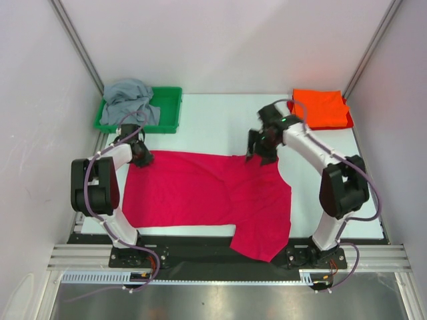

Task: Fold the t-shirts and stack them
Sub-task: Fold the tshirt

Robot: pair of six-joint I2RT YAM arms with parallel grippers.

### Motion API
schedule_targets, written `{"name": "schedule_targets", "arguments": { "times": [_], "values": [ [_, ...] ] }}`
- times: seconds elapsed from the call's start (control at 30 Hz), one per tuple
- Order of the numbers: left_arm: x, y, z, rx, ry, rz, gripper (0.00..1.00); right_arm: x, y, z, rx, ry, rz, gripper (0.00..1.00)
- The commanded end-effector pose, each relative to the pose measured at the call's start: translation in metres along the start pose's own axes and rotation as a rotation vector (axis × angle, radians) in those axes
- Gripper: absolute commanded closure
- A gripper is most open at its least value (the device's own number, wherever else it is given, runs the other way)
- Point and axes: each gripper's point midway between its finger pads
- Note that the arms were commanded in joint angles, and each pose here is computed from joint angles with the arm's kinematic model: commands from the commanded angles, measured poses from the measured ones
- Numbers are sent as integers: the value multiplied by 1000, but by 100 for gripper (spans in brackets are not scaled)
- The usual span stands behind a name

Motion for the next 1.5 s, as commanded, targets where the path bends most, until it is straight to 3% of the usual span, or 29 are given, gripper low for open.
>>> {"name": "schedule_targets", "arguments": {
  "times": [0.0,0.13,0.27,0.57,0.8,0.9,1.03,1.13,1.47],
  "values": [
    [16,18,1,-30,9,-68,71,21,78,-54,-75,-58,-219,33],
    [8,23,-6,-23,1,-54,72,-12,115,-120,-93,-166,-193,32],
    [2,29,-11,-12,-13,-57,72,-28,137,-139,-86,-123,-184,33],
    [-10,40,-16,18,-35,-35,74,-42,140,-132,-74,-24,-170,48],
    [-18,42,-15,29,-33,-17,74,-50,128,-132,-62,2,-138,54],
    [-24,40,-11,37,-9,0,74,-53,125,-138,-75,-12,-126,69],
    [-33,41,-8,63,14,10,78,-56,123,-145,-90,-38,-120,83],
    [-42,35,-1,77,57,49,80,-54,127,-157,-117,-87,-140,100],
    [-38,24,19,106,122,41,81,-28,153,-194,-180,-244,-261,100]
  ]
}}
Point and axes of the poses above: each gripper's point midway between its finger pads, its own x axis back along the fingers, its own z axis along the line the jaws close on, y = z × x, and after that the axes turned 4 degrees about x, right-handed
